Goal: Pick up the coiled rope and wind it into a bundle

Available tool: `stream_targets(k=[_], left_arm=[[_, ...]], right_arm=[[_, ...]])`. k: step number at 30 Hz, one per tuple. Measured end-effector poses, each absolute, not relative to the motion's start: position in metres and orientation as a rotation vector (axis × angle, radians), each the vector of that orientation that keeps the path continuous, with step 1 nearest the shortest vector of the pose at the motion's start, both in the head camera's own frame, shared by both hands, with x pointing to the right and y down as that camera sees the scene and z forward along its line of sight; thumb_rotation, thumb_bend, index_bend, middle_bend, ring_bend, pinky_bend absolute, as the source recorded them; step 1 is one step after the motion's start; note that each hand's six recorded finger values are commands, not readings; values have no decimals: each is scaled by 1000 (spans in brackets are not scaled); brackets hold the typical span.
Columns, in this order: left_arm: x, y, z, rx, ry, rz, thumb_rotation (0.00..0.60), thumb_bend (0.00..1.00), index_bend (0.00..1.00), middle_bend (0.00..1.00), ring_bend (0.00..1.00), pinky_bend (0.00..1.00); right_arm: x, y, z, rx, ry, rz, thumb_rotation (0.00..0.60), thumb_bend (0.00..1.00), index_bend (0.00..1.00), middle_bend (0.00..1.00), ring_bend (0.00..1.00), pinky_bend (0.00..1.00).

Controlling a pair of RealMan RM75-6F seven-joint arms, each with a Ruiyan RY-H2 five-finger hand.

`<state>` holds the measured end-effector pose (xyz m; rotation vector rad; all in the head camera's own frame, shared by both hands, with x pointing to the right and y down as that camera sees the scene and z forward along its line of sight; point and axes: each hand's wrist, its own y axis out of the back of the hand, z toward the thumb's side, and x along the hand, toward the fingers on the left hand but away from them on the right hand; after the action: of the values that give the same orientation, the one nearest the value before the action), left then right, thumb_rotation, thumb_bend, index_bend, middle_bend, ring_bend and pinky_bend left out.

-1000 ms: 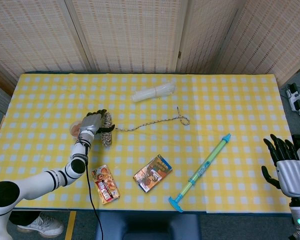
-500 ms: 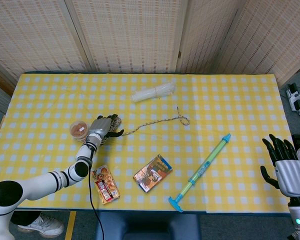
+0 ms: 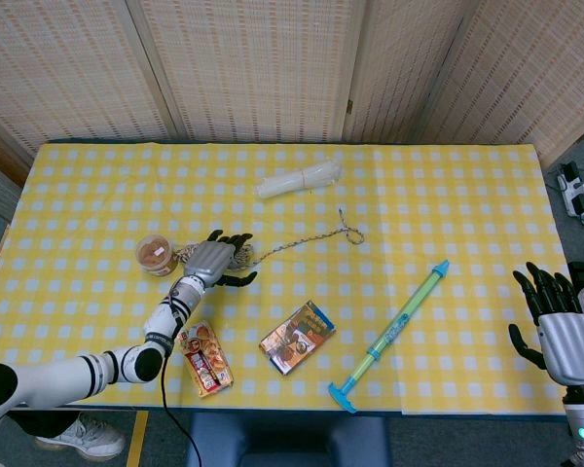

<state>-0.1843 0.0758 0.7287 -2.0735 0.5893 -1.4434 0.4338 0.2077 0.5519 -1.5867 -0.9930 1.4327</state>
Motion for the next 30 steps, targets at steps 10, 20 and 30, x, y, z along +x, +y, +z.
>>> stream_targets(k=[10,20,30], left_arm=[[-224,72,743,-1805,588,-1477,600,354,187,186,198,99],[-236,75,762,-1737,567,-1525,600,357,287,250,253,130],[-235,75,772,-1745,575,-1548,600,384,321,289,288,166]], right_arm=[[432,208,554,-1599,-990,1422,600,465,0,0,48,0],[433,210,553,-1597,-996,1427,600,465,0,0,49,0],[435,211,554,-1597,-997,1438,600,465,0,0,50,0]])
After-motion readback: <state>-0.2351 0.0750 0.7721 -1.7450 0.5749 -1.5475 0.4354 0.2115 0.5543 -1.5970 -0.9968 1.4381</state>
